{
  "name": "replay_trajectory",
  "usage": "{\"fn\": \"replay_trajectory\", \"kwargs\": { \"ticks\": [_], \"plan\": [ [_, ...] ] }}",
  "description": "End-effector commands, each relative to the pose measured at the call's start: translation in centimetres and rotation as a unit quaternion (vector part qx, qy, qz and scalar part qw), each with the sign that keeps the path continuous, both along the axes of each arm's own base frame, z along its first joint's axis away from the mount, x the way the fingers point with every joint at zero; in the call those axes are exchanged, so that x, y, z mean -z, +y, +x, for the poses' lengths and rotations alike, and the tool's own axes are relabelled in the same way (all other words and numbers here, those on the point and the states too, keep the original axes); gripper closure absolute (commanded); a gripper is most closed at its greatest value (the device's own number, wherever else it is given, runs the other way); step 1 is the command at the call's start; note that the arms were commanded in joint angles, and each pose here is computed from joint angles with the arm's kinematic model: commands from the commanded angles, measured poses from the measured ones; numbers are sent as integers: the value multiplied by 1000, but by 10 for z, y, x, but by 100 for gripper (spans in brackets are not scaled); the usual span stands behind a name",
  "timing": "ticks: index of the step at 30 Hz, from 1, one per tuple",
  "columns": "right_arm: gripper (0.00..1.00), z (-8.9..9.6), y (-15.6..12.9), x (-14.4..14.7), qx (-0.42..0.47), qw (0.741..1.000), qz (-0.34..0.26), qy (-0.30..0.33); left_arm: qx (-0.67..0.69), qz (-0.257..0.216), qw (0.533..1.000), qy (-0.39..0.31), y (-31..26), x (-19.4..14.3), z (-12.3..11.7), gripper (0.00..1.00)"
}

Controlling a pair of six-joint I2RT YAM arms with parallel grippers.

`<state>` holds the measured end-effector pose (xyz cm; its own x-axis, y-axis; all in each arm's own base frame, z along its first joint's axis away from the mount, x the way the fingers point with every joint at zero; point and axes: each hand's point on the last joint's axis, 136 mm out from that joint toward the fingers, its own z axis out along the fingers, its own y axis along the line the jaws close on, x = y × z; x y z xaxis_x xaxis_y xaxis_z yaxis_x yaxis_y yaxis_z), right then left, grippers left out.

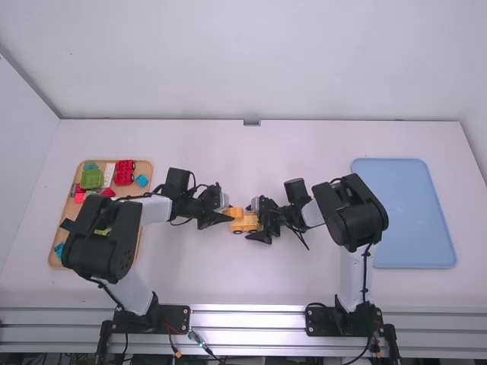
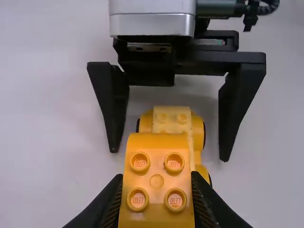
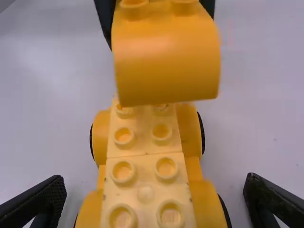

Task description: Assemble lego blocks to make yellow taxi

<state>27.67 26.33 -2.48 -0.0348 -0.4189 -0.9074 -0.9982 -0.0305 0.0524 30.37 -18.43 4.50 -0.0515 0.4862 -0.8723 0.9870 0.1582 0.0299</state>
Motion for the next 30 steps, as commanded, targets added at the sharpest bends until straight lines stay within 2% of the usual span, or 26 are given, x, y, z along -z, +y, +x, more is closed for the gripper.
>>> {"fn": "replay_trajectory", "kwargs": {
  "ticks": [1, 16, 17, 20, 24, 30],
  "plan": [
    [1, -7, 1, 2, -7, 1000, 4, 11, -7, -17, 1000, 14, -1, -10, -2, 78],
    [0, -8, 1, 3, -7, 1000, 0, 17, 16, -12, 1000, 12, -15, -6, -14, 79],
    [1, -8, 1, 3, -7, 1000, 0, 16, 17, -12, 1000, 11, -15, -6, -14, 79],
    [18, -6, 1, 2, -6, 1000, 4, 10, 16, -12, 1000, 11, -15, -6, -14, 80],
    [26, -6, 0, 2, -11, 1000, 6, 2, 17, -15, 1000, 3, -15, -4, -15, 81],
    [31, -6, 0, 1, -12, 1000, 7, 2, 5, -9, 1000, 2, -21, 0, -14, 84]
  ]
}}
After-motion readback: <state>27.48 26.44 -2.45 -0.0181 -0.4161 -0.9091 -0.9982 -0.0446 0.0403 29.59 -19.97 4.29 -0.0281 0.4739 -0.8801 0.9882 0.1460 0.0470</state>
